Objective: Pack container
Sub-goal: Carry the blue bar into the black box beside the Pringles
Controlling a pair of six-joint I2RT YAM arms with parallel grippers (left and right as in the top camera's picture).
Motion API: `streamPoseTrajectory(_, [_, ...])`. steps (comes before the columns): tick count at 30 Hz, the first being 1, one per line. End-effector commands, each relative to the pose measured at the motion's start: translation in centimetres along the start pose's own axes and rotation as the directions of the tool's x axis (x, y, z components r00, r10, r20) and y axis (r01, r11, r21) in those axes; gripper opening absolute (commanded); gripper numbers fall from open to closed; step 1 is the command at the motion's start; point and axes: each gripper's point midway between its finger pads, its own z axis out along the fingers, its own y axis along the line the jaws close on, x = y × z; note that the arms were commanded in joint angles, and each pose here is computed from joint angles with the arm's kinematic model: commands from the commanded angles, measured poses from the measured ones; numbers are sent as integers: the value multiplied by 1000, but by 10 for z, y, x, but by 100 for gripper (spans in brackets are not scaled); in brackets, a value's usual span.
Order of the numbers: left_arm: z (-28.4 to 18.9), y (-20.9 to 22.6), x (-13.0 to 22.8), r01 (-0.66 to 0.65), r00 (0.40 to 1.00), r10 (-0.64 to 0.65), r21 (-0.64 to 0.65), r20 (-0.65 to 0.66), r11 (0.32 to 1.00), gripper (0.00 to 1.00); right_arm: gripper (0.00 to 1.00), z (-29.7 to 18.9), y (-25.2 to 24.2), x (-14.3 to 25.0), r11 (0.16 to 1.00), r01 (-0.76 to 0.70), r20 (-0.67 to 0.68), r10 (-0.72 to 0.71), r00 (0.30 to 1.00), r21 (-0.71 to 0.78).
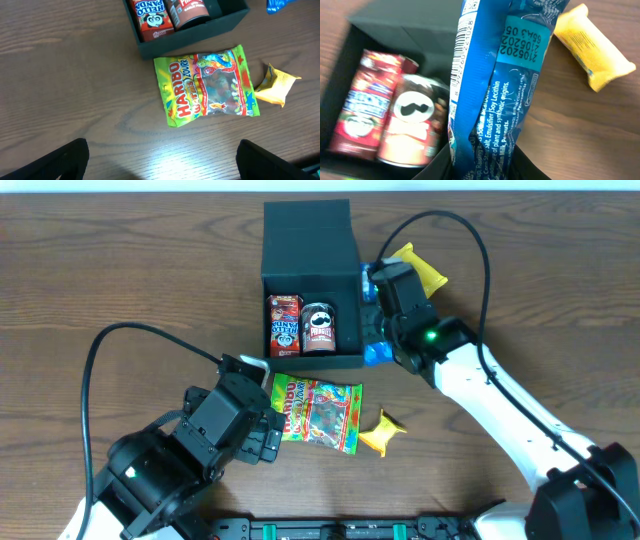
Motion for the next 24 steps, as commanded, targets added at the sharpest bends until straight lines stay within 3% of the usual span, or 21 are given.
streamPoseTrajectory(1, [1,3,-1,-8,1000,9,-19,3,1000,95,25,-14,20,-21,997,-54,51,57,997,-58])
streamPoseTrajectory(15, [1,3,-1,-8,1000,9,-19,3,1000,95,28,51,45,1,989,-108,-16,107,994,-105])
streamPoseTrajectory(24, [1,3,-1,-8,1000,9,-19,3,1000,95,27,81,32,25,995,-99,-75,97,992,-25])
